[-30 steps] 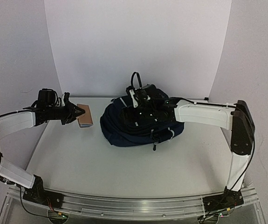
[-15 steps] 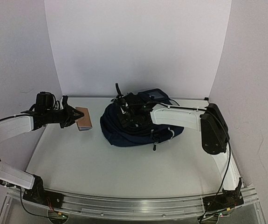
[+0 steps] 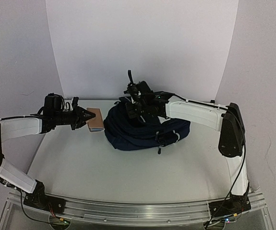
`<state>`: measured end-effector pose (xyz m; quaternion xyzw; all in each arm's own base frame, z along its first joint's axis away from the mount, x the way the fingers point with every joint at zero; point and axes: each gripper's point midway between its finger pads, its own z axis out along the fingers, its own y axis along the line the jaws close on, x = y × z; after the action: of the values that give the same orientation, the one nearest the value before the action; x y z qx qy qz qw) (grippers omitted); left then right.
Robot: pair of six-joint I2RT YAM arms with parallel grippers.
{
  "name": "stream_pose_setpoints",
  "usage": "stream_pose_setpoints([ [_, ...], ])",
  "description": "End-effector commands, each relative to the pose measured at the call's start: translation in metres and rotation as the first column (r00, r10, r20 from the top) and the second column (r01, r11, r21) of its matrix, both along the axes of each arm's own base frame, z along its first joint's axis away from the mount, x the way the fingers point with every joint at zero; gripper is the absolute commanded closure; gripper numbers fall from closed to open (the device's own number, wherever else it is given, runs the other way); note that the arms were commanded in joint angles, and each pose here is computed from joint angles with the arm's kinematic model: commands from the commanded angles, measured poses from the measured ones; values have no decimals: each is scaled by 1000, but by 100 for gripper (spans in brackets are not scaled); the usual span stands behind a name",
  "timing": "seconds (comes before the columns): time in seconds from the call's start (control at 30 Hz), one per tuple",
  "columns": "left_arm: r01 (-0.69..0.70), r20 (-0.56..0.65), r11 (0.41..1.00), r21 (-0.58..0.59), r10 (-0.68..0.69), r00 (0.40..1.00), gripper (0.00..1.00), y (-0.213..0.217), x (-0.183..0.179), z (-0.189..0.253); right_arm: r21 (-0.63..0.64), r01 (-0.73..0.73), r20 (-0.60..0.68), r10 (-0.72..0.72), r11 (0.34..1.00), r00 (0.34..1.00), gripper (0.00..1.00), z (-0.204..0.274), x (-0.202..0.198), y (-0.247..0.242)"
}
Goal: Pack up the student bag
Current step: Place the personal item in the student bag.
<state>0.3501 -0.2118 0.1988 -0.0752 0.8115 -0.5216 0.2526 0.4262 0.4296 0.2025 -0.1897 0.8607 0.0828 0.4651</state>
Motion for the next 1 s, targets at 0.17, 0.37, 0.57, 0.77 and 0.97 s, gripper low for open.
stream_pose_setpoints([
  [0.17,113,138,979,-172,-90,986,100,-68,27,59,264,-52,46,41,963,998,100,89,-18,3],
  [0.37,74,81,973,-219,-57,995,100,-85,53,44,333,-82,36,74,939,997,100,97,-27,6],
  [0.57,64,34,965,-254,-57,998,100,-109,72,30,384,-105,61,88,917,994,100,110,-33,6],
  [0.77,84,62,958,-275,-70,996,100,-139,88,33,383,-126,54,113,915,992,100,105,-37,8],
  [0.97,69,9,979,-189,-69,998,97,-164,102,-9,362,-116,49,106,925,993,100,97,-36,5],
])
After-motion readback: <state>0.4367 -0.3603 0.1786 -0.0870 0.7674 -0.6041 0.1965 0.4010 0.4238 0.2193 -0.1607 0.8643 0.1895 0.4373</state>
